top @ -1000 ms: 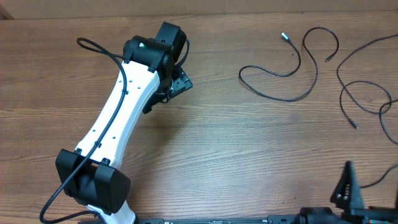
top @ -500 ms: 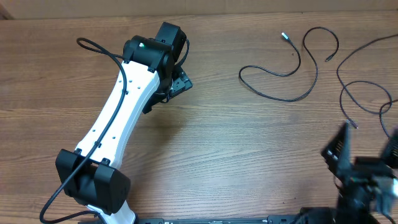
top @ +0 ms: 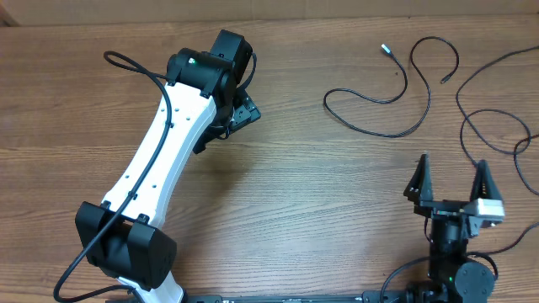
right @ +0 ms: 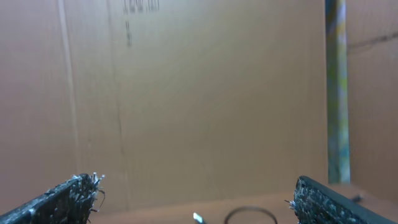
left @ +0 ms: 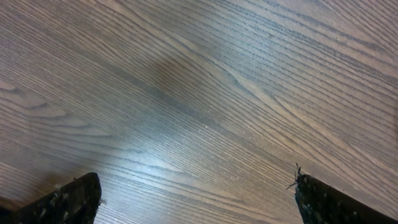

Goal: Untangle cables

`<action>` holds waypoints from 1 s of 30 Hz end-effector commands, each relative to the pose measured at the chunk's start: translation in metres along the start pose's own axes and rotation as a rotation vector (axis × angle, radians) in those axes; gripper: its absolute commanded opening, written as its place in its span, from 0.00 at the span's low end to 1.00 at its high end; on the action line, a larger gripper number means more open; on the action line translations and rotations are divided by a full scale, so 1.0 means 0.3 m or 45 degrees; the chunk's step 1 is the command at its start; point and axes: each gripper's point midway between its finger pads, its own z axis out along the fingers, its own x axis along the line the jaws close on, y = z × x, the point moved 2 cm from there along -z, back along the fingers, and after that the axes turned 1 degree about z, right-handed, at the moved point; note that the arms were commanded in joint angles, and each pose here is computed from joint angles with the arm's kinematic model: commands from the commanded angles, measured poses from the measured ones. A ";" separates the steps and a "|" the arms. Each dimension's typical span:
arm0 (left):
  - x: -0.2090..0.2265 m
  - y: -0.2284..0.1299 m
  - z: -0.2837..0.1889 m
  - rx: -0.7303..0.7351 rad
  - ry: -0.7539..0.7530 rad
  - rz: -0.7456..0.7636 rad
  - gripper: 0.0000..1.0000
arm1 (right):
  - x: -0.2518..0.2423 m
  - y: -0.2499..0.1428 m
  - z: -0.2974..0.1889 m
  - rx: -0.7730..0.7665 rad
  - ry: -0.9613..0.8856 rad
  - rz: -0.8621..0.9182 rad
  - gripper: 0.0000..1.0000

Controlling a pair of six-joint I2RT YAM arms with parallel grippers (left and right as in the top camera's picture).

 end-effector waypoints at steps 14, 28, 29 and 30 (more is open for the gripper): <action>0.004 0.005 -0.007 -0.018 0.003 0.010 1.00 | -0.042 -0.216 -0.025 0.302 -0.057 -0.044 1.00; 0.004 0.005 -0.007 -0.018 0.003 0.010 0.99 | -0.050 -0.286 -0.046 0.425 -0.067 -0.054 1.00; 0.004 0.005 -0.007 -0.019 0.002 0.010 1.00 | -0.050 -0.285 -0.045 0.424 -0.067 -0.054 1.00; 0.004 0.005 -0.007 -0.018 0.003 0.010 1.00 | -0.051 -0.286 -0.046 0.425 -0.068 -0.054 1.00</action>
